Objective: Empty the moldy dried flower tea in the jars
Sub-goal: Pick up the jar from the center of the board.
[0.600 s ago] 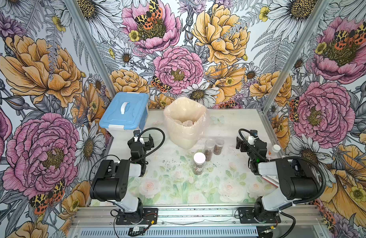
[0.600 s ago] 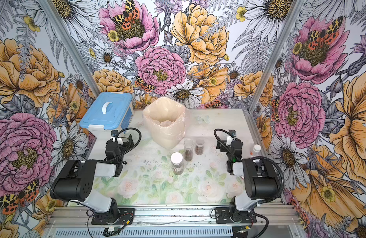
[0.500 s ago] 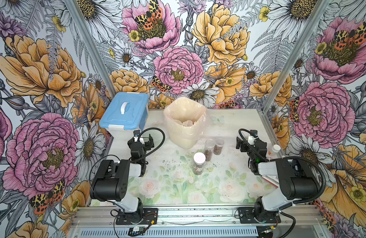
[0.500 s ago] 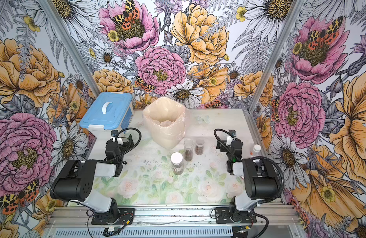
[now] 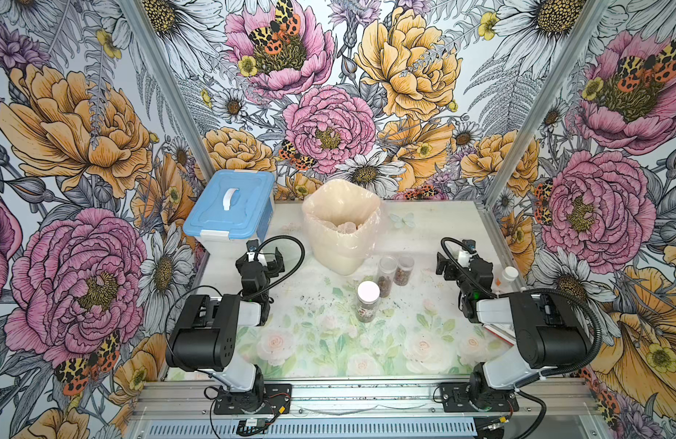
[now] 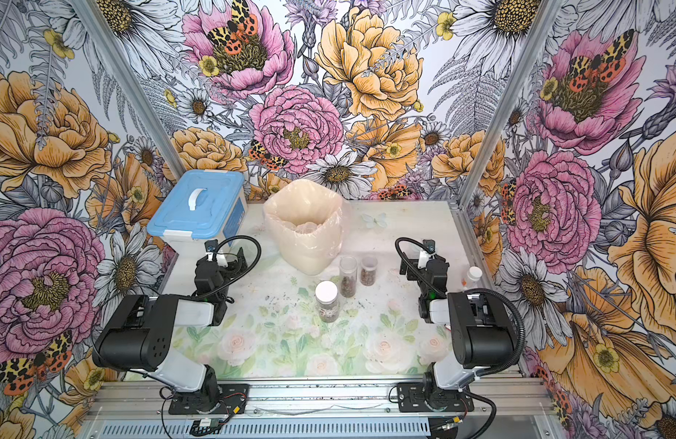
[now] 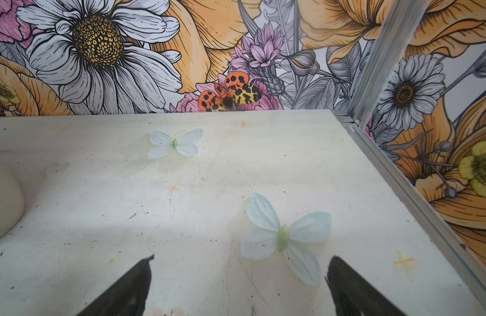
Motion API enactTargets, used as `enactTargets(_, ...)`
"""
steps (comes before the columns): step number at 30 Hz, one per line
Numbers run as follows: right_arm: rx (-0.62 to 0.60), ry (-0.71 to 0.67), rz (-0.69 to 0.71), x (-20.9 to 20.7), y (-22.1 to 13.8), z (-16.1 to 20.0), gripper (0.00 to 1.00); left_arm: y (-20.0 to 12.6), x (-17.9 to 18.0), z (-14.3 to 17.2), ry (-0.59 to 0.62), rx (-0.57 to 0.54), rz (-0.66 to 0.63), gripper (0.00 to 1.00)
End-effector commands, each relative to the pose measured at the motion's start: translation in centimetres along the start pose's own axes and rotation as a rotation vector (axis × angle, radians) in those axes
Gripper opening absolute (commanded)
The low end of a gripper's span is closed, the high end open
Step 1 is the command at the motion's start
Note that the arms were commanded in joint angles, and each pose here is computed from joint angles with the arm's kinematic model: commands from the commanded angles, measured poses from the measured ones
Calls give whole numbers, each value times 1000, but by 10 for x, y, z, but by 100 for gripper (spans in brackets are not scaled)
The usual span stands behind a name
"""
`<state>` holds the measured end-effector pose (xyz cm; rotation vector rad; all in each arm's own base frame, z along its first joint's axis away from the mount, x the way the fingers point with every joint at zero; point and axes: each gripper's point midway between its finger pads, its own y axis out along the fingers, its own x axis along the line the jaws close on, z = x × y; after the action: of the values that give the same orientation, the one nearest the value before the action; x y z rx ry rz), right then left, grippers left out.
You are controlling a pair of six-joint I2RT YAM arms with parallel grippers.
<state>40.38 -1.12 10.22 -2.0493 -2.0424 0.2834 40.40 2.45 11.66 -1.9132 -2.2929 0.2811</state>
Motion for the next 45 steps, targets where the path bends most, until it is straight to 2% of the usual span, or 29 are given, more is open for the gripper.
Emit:
enactTargets(1,-30,2,17,-5,-3,-10,99,-3,8,-2,-14,-4,-30,99)
enactTargets(9,-30,0,22,-6,-3,-10,99,-2,3,-1,-15,-1,1,99)
enactTargets(13,-44,31,99,-18,-10,-17,96,-5,6,-8,-19,-12,-12,99)
enactTargets(16,-57,36,128,-22,-22,-33,86,-15,10,-25,-19,-16,-42,99)
enactTargets(19,-84,74,144,-24,-39,-58,92,-25,18,-39,-19,39,-104,99)
enactTargets(24,-117,147,45,-4,-60,-104,97,-56,18,-68,-73,59,-135,99)
enactTargets(29,-74,163,-127,42,-83,-146,99,-96,-5,-93,-211,86,-4,99)
enactTargets(34,17,139,-355,103,-113,-173,99,-138,-40,-97,-274,153,176,99)
enactTargets(39,137,104,-484,150,-131,-165,93,-172,-80,-88,-286,182,349,99)
enactTargets(45,285,-48,-574,201,-147,-145,93,-184,-120,-66,-193,244,439,99)
